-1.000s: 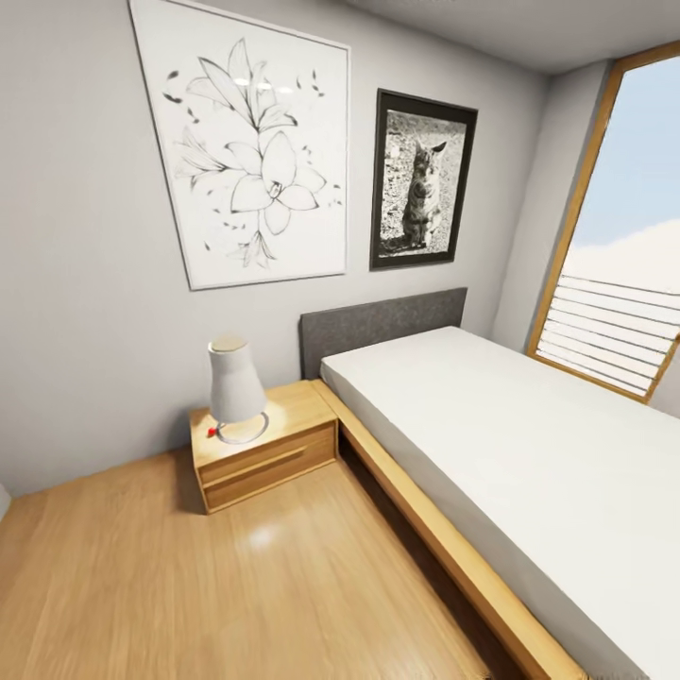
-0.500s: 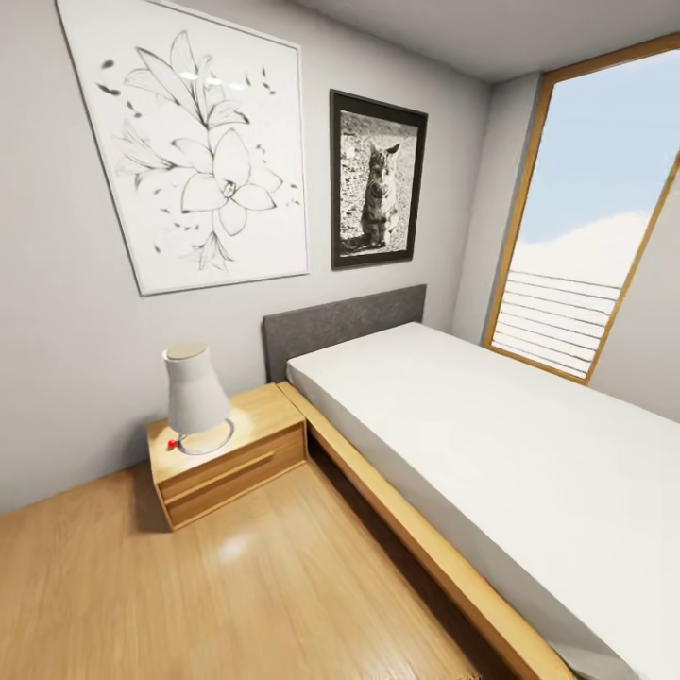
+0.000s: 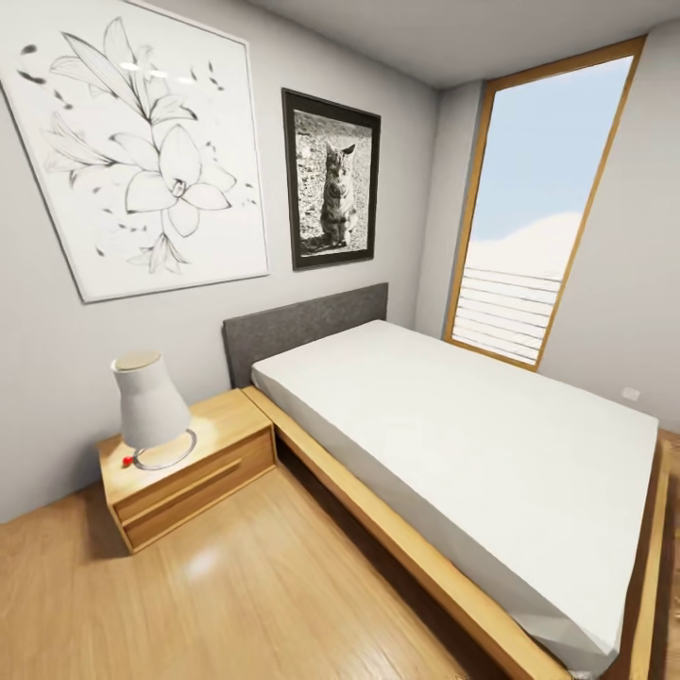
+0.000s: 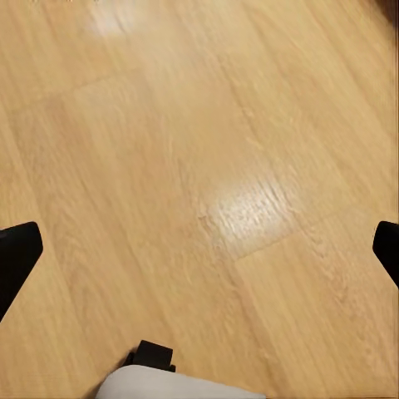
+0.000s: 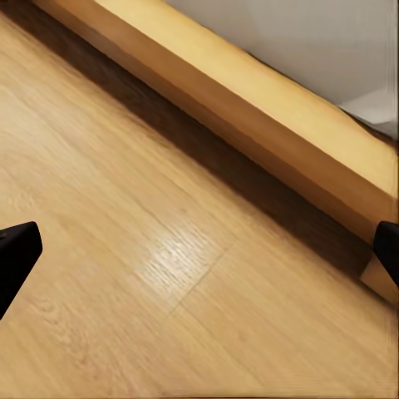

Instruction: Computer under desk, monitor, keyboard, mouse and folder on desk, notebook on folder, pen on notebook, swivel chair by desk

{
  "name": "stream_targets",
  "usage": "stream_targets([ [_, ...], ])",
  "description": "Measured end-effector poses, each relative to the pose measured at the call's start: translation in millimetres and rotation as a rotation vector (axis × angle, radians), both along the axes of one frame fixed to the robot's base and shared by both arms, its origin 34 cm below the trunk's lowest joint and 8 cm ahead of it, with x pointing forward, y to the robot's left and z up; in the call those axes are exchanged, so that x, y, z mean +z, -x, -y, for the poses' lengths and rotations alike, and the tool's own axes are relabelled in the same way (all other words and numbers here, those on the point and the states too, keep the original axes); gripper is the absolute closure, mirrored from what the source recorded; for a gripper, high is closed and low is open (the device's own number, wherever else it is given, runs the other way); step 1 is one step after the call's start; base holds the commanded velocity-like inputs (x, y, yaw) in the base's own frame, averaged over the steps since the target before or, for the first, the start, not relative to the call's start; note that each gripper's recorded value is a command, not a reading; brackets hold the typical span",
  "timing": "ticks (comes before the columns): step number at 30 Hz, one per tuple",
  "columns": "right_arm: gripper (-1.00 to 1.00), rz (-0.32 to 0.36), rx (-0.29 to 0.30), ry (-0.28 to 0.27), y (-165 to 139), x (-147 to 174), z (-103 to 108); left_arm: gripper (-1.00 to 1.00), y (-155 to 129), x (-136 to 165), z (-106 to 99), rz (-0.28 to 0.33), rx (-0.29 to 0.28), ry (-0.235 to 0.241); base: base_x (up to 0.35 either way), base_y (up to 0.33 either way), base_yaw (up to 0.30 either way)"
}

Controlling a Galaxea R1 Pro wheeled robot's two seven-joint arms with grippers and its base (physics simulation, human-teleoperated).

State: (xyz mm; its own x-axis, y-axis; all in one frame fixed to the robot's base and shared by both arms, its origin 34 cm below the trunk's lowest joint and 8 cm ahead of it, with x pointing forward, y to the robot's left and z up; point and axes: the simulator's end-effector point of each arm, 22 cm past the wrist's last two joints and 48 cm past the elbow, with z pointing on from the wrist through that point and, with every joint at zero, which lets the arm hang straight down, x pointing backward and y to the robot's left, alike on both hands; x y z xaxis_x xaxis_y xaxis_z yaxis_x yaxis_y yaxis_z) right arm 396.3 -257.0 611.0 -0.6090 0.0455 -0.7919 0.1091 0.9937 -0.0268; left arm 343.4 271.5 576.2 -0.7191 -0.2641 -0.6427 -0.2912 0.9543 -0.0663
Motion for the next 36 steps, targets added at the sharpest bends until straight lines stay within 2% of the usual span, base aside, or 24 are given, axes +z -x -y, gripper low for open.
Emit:
stream_targets([
  [16,-1.0,0.0,0.0,0.0,0.0,0.0,0.0,-1.0,-0.2,0.2,-0.1,0.001,0.0,0.0,0.0,0.0,-0.261],
  [22,-1.0,0.0,0.0,0.0,0.0,0.0,0.0,-1.0,-4.3,5.8,-2.5,0.041,0.004,-0.014,0.0,0.0,-0.261],
  [36,-1.0,0.0,0.001,0.0,0.0,0.1,-0.2,-1.0,-2.6,6.9,-3.1,0.052,0.005,-0.02,0.013,0.0,-0.261],
])
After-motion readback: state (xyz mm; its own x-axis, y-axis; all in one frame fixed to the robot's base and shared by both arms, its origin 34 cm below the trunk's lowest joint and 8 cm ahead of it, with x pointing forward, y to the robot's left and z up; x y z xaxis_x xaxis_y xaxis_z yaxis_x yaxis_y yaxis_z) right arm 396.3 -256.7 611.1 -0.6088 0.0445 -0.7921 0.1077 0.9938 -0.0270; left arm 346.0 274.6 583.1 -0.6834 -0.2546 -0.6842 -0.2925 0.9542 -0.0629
